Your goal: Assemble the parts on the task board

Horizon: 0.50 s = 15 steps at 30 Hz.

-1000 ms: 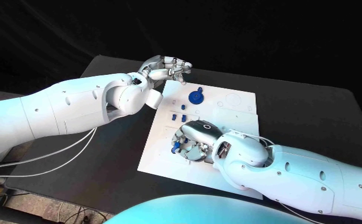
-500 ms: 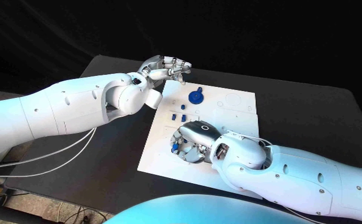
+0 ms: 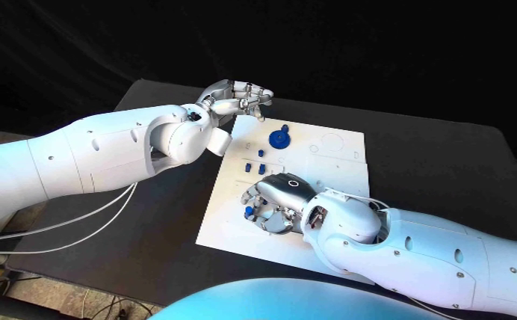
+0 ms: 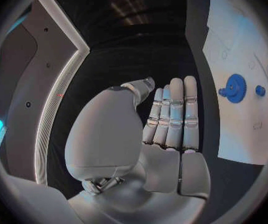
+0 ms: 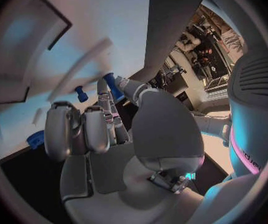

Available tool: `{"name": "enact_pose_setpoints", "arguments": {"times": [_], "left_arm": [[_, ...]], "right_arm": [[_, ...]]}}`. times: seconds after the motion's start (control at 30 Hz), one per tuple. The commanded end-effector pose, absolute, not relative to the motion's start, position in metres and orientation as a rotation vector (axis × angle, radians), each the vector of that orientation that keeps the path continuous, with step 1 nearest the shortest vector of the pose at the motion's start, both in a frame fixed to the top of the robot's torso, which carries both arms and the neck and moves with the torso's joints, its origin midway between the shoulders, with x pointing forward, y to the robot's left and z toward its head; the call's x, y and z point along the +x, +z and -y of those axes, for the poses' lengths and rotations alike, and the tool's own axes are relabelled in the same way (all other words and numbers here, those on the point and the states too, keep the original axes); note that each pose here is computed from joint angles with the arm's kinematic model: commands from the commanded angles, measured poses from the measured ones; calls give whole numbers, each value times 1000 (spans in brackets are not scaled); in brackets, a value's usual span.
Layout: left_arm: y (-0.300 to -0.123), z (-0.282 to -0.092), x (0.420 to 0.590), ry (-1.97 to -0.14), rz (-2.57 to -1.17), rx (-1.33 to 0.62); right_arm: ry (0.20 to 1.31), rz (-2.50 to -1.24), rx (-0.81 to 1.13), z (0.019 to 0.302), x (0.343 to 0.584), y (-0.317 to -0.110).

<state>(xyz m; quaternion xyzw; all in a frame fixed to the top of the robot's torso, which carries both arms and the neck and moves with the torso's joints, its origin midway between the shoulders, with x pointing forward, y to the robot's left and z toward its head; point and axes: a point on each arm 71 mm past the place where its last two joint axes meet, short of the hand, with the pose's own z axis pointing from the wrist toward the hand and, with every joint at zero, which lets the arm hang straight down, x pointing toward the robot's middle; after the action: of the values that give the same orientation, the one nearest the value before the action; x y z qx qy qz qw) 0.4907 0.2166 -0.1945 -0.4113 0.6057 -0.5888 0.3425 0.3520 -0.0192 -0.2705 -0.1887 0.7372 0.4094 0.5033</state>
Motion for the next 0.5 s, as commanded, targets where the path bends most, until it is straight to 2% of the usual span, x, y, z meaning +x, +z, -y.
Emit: {"name": "enact_pose_setpoints", "arguments": {"times": [0.03,0.3,0.5], "left_arm": [[-193,-215,490,-1552,-1582,-1059],[-193,-216,490,-1549,-1572,-1058],[-193,-217,490,-1548,-1569,-1058]], "right_arm": [[999,-1741,-442,20,352,-268],[1046,-1686,-387,30,349,-259],[1077,-1645,-313,56,352,-242]]}}
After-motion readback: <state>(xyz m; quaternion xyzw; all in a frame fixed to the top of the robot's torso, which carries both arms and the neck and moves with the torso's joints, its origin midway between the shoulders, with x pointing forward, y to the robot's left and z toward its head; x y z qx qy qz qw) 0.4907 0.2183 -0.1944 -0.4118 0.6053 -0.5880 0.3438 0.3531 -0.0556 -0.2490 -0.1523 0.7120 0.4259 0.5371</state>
